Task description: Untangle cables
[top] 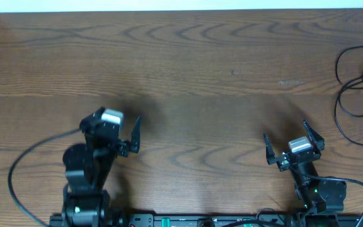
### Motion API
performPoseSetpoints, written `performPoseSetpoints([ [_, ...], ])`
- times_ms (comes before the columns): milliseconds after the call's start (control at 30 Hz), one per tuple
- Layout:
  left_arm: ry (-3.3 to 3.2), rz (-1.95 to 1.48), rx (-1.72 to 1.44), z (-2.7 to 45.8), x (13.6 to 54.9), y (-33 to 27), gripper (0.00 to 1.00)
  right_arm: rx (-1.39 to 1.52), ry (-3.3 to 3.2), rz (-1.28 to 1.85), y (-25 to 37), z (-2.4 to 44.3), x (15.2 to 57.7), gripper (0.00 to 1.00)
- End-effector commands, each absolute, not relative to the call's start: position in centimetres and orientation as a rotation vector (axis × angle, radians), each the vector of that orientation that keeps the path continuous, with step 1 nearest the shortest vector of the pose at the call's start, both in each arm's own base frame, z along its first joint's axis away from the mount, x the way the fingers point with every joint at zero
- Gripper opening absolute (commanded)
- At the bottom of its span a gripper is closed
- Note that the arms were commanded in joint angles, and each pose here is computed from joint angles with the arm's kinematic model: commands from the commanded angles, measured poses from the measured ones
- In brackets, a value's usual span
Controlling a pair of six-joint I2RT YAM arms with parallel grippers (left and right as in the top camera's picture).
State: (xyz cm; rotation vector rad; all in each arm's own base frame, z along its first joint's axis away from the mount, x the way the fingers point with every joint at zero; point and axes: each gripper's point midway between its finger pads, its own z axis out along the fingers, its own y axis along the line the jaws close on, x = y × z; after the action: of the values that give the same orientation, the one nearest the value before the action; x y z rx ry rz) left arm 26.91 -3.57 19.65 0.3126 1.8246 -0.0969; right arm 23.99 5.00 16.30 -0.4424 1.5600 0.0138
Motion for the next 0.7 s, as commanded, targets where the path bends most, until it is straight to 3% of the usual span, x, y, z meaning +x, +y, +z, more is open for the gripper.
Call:
performPoseSetpoints([
  [0,1.767,-0.054,0.305,19.0,25.7,-2.9,1.00,-0.449,1.559,0.016,5.1,16.2,23.9,0.99],
  [433,1.701,-0.037,0.305,13.6,24.3,-2.9,1.00,-0.449,1.559,0.016,5.1,16.2,23.9,0.99],
  [667,1.666,-0.024,0.300,14.4,24.2,-2.8,1.00,-0.449,1.559,0.016,5.1,16.2,23.9,0.99],
])
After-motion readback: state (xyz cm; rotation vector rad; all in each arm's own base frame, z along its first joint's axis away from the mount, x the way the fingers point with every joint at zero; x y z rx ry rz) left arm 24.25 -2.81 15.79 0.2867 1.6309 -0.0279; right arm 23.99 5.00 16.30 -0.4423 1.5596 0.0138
